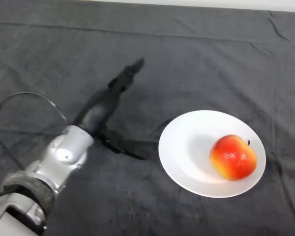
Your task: Move the apple to the plate
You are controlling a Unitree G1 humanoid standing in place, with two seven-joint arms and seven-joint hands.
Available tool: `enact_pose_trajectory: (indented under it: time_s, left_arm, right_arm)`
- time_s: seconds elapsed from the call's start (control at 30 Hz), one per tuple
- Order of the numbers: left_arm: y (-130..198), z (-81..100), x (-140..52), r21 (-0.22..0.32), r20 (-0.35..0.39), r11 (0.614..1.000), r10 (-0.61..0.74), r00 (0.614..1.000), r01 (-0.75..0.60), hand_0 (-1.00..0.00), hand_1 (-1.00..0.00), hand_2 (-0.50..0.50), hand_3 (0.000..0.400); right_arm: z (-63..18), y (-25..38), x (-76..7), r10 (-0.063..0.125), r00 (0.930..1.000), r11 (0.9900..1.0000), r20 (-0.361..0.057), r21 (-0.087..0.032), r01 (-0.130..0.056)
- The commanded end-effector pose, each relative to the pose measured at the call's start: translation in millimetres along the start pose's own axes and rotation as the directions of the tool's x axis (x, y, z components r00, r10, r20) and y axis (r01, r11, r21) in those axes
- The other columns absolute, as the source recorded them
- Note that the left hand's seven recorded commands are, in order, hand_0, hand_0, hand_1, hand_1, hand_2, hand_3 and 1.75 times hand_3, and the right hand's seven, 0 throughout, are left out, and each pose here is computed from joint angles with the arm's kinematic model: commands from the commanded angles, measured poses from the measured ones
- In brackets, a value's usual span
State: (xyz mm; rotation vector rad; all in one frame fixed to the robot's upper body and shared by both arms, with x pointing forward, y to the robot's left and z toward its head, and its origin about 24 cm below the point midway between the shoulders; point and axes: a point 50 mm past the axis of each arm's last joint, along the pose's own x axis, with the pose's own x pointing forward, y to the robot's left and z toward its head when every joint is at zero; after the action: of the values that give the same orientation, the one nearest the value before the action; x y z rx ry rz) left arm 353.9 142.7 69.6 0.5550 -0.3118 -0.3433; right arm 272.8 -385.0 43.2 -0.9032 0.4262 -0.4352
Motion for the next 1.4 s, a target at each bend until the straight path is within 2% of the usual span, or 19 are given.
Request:
enact_pose_trajectory:
  time_s: [0.03, 0.3, 0.57, 0.93, 1.4]
  left_arm:
    - [17.8, -22.3, -23.1, -0.007, -0.081, 0.998, 0.068, 0.994, -0.068, 0.0, 0.0, 0.0, 0.0]
    - [50.4, -39.9, -49.6, -0.015, -0.144, 0.974, 0.22, 0.965, -0.224, 0.0, 0.0, 0.0, 0.0]
    - [78.1, -52.9, -75.4, -0.018, -0.202, 0.929, 0.359, 0.911, -0.37, 0.0, 0.0, 0.0, 0.0]
    - [106.0, -66.8, -111.2, 0.004, -0.275, 0.835, 0.531, 0.802, -0.551, 0.0, 0.0, 0.0, 0.0]
    - [138.6, -76.7, -152.3, 0.085, -0.343, 0.707, 0.683, 0.645, -0.702, 0.0, 0.0, 0.0, 0.0]
  right_arm:
    - [-45.8, 30.6, -22.5, 0.116, 0.9817, 0.9873, -0.151, -0.09, -0.131]
    - [-45.8, 30.6, -22.5, 0.116, 0.9817, 0.9873, -0.151, -0.09, -0.131]
    - [-45.8, 30.6, -22.5, 0.116, 0.9817, 0.9873, -0.151, -0.09, -0.131]
    - [-45.7, 30.6, -22.5, 0.116, 0.9817, 0.9874, -0.151, -0.09, -0.131]
    - [-45.7, 30.6, -22.6, 0.116, 0.9817, 0.9874, -0.151, -0.089, -0.131]
